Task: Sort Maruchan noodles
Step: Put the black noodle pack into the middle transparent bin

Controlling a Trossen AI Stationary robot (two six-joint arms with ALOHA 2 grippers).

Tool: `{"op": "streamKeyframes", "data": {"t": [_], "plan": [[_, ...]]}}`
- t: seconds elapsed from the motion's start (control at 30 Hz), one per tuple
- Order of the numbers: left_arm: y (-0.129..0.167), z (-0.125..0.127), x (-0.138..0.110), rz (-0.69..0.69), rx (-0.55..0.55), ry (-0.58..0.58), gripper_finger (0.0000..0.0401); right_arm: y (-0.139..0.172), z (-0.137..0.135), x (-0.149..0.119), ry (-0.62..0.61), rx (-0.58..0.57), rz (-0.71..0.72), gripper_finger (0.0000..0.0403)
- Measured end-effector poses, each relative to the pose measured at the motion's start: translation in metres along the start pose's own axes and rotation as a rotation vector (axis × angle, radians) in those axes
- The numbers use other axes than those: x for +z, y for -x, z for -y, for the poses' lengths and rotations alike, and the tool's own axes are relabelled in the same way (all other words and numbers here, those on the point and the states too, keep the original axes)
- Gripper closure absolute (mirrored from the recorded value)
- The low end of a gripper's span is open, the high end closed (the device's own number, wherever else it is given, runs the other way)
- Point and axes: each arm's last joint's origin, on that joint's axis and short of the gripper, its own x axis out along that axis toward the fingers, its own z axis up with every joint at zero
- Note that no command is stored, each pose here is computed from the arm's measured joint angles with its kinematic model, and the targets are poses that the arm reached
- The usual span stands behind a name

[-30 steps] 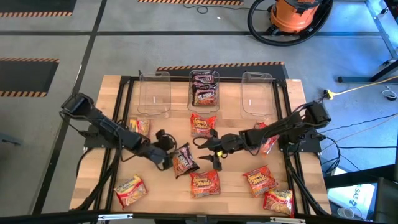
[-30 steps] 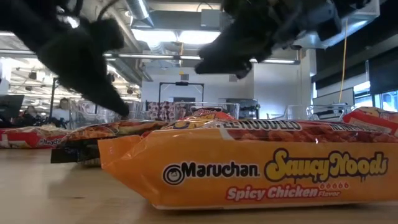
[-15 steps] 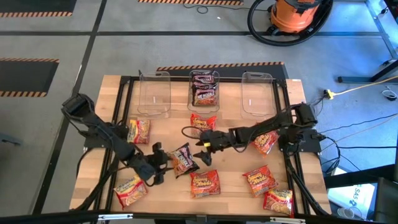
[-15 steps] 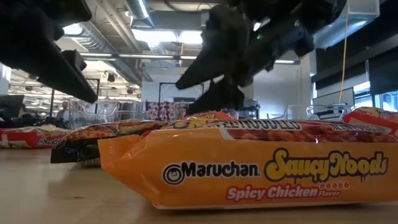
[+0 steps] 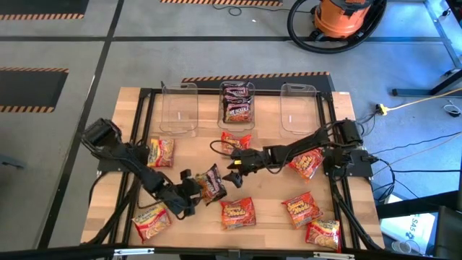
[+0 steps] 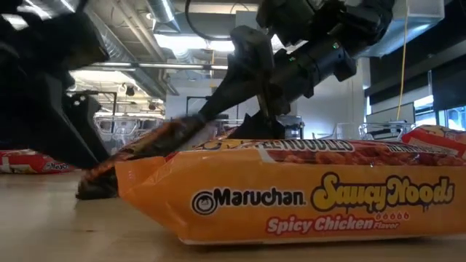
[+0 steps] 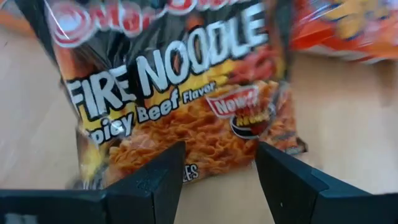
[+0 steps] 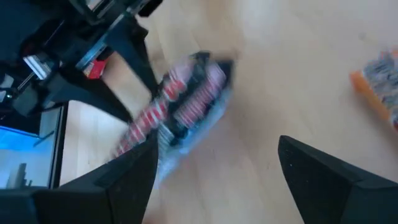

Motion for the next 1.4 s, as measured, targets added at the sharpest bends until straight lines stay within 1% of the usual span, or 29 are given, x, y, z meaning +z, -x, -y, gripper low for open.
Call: {"op": "streamKeyframes", "data": {"t": [0.1,0.27,0.37,0.47,0.6,0.67,0.87,1.0,1.07,1.2,1.4], "plan": [[-0.008,-0.001,-0.004,-0.007,0.023,0.011,0.0209,-0.003,0.003,-0.004,-0.029,0.003,-0.036,0.0093],[-0.016,-0.002,-0.004,0.012,0.026,0.03,0.0209,-0.003,0.0,-0.001,-0.034,0.03,-0.008,0.0093],[-0.018,-0.004,-0.002,0.011,0.025,0.035,0.0209,-0.002,-0.005,0.003,-0.048,0.071,0.033,0.0093],[-0.019,-0.005,-0.001,0.01,0.027,0.038,0.0209,-0.002,-0.005,0.003,-0.051,0.075,0.026,0.0093],[-0.019,-0.005,-0.001,0.014,0.028,0.039,0.0209,-0.003,-0.015,0.014,-0.061,0.104,0.04,0.0093],[-0.019,-0.004,0.0,0.03,0.026,0.033,0.0209,-0.007,-0.019,0.018,-0.07,0.081,0.011,0.0096],[-0.02,-0.004,0.003,0.052,0.024,0.032,0.0209,-0.023,-0.026,0.028,-0.058,-0.051,-0.127,0.0121],[-0.021,-0.005,0.005,0.057,0.024,0.04,0.0209,-0.036,-0.031,0.034,-0.051,-0.05,-0.178,0.0135],[-0.022,-0.006,0.006,0.06,0.025,0.042,0.0209,-0.04,-0.034,0.038,-0.05,-0.045,-0.175,0.014],[-0.022,-0.006,0.007,0.071,0.024,0.052,0.0209,-0.05,-0.029,0.033,-0.058,-0.067,-0.202,0.0146],[-0.023,-0.006,0.009,0.078,0.021,0.059,0.0209,-0.055,-0.026,0.03,-0.043,-0.047,-0.213,0.0156]]}}
